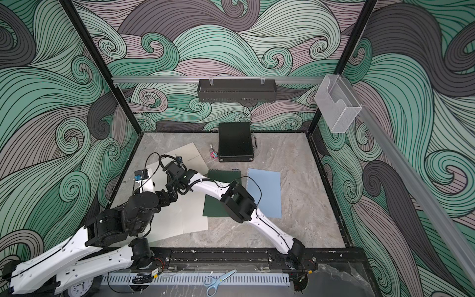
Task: Tear off pages from different notebooks
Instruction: Place the paper at the center of the board.
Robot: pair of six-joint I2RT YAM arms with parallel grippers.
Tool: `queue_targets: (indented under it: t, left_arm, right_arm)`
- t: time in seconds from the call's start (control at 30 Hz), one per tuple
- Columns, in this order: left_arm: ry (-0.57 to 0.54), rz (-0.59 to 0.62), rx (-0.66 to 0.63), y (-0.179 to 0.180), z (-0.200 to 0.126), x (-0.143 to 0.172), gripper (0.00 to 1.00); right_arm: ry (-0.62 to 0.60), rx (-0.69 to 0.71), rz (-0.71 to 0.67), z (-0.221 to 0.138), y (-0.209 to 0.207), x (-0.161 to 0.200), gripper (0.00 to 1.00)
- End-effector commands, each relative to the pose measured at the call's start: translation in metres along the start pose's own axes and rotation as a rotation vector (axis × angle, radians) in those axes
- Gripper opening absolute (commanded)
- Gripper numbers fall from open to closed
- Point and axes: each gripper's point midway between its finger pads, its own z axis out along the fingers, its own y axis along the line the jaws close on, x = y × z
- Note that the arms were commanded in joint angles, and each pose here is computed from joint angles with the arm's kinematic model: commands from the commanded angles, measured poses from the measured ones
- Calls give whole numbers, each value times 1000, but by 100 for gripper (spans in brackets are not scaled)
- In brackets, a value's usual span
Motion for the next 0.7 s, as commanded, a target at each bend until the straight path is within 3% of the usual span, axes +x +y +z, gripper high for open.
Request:
queue_targets:
  t: [0.0,0.17,0.67]
  left_arm:
    - [-11,-4,-23,4,1,-2,96]
    - [-14,-3,-30,7,0,-2,96]
    - [-41,-27,-35,17,-2,1,98]
  right_arm:
    - [9,-52,17,0,20,8,63]
    - [7,-89,2,-2,42,18,62]
    - [82,-126,88,41,39,58,63]
